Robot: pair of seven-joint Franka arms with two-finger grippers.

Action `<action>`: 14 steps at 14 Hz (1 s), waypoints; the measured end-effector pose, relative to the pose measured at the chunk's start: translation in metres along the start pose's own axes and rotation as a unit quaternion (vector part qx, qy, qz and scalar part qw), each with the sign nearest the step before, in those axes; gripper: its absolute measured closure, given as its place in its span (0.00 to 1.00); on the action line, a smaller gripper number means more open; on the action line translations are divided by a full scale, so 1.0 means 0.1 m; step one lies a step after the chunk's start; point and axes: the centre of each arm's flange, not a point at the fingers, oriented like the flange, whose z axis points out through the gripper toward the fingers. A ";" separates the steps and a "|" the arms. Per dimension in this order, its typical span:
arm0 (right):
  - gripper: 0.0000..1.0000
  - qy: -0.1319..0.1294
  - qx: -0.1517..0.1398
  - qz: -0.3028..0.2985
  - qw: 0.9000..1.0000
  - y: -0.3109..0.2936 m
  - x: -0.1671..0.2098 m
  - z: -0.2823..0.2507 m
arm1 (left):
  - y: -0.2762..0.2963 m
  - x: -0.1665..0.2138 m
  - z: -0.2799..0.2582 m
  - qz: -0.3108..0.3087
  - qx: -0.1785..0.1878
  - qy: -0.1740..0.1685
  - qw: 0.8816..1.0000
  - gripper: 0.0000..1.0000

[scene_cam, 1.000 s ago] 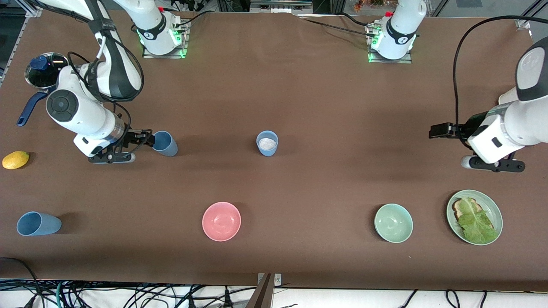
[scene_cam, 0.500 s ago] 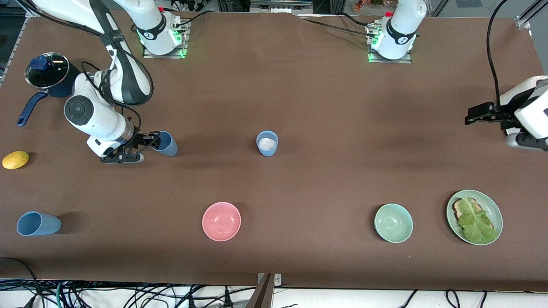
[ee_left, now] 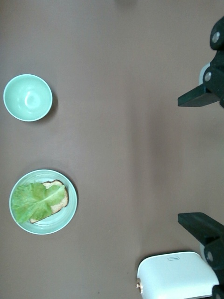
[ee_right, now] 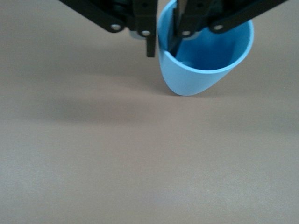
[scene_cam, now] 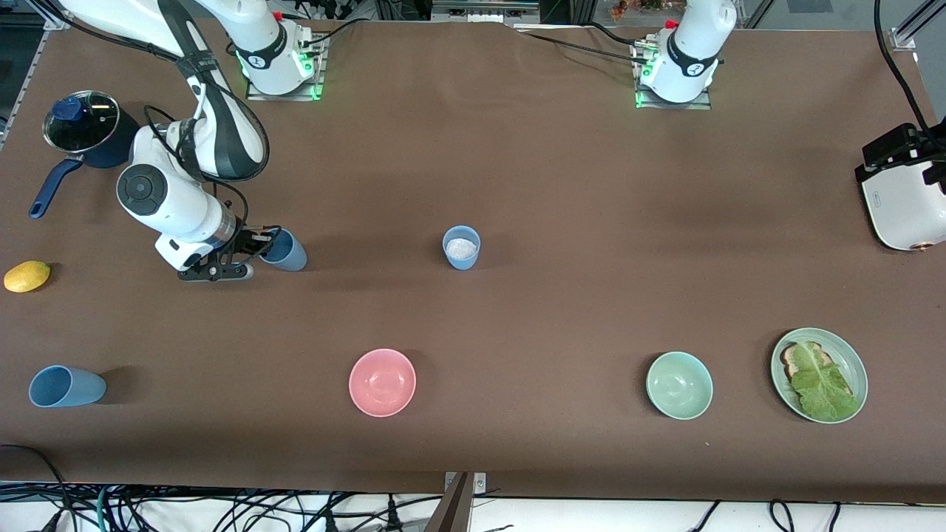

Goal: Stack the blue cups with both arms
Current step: 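Grasp the blue cup with the right gripper while the left gripper withdraws, then carry the blue cup with the right gripper over the tissue cup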

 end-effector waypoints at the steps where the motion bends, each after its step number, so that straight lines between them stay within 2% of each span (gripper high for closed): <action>1: 0.96 0.002 0.002 0.004 1.000 -0.04 0.00 -0.02 | 0.02 0.01 0.07 0.002 0.000 -0.002 1.000 0.00; 4: 0.96 0.002 0.005 0.010 1.000 -0.19 -0.02 -0.03 | 0.20 0.03 0.22 0.015 -0.001 -0.011 1.000 0.00; 7: 0.96 0.010 0.006 0.005 1.000 -0.27 0.02 -0.17 | 0.34 -0.02 0.21 -0.008 -0.002 -0.010 1.000 0.00; 9: 0.96 0.002 0.005 -0.001 1.000 -0.36 0.11 -0.59 | 0.52 -0.03 0.18 -0.013 -0.001 -0.009 1.000 0.00; 12: 0.96 -0.007 0.027 -0.012 1.000 -0.64 0.20 -1.52 | 0.69 -0.04 0.17 -0.012 0.000 -0.008 1.000 0.00; 14: 0.96 -0.008 0.037 -0.020 0.999 -0.88 0.16 -1.88 | 0.69 -0.05 0.18 -0.013 0.000 -0.011 1.000 0.00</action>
